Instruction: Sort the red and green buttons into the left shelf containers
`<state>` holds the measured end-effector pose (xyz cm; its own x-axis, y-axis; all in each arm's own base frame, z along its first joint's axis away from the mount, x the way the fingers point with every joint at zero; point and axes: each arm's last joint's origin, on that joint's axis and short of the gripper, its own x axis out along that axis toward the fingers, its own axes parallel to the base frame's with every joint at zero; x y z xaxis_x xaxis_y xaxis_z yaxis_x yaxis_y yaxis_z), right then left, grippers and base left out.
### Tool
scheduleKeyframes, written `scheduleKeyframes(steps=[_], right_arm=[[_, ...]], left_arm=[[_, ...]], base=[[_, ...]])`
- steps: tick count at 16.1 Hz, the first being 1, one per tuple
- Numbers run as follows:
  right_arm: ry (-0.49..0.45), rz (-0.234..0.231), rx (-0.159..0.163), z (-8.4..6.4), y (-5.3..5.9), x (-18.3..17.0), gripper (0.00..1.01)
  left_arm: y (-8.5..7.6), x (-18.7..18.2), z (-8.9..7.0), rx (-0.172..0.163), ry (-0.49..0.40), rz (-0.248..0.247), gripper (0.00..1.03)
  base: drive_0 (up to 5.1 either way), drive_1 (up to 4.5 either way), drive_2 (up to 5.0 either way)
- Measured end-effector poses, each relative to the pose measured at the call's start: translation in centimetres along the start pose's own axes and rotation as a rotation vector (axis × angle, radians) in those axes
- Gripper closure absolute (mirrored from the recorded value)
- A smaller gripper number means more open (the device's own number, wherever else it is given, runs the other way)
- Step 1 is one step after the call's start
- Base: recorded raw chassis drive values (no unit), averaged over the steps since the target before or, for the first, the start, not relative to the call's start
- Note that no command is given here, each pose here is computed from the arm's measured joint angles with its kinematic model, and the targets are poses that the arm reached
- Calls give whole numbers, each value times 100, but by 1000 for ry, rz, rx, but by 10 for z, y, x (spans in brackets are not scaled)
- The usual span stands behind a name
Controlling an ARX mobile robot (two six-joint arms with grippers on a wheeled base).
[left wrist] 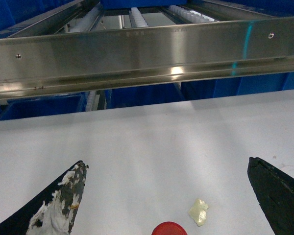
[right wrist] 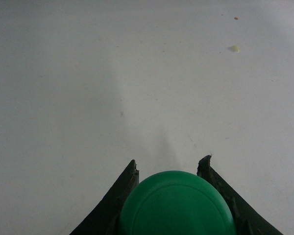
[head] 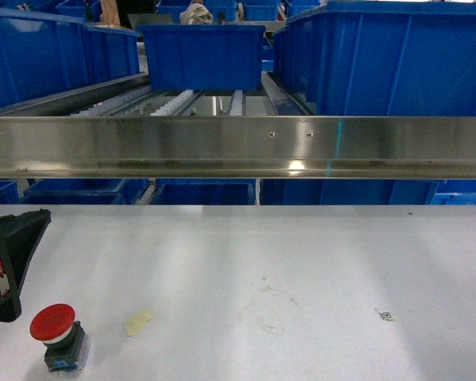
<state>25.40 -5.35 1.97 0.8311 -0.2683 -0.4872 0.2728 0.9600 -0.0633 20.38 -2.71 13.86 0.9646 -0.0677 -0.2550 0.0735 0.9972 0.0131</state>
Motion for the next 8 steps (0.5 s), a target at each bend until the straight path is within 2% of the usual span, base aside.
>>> scheduleKeyframes(steps=[6,8], right_arm=[[0,0,0,0,0,0,69],[-26,27,3,8,0,-6,69]], left_arm=[[0,0,0,0,0,0,5],[0,0,0,0,0,0,5]], base=[[0,0,0],[0,0,0]])
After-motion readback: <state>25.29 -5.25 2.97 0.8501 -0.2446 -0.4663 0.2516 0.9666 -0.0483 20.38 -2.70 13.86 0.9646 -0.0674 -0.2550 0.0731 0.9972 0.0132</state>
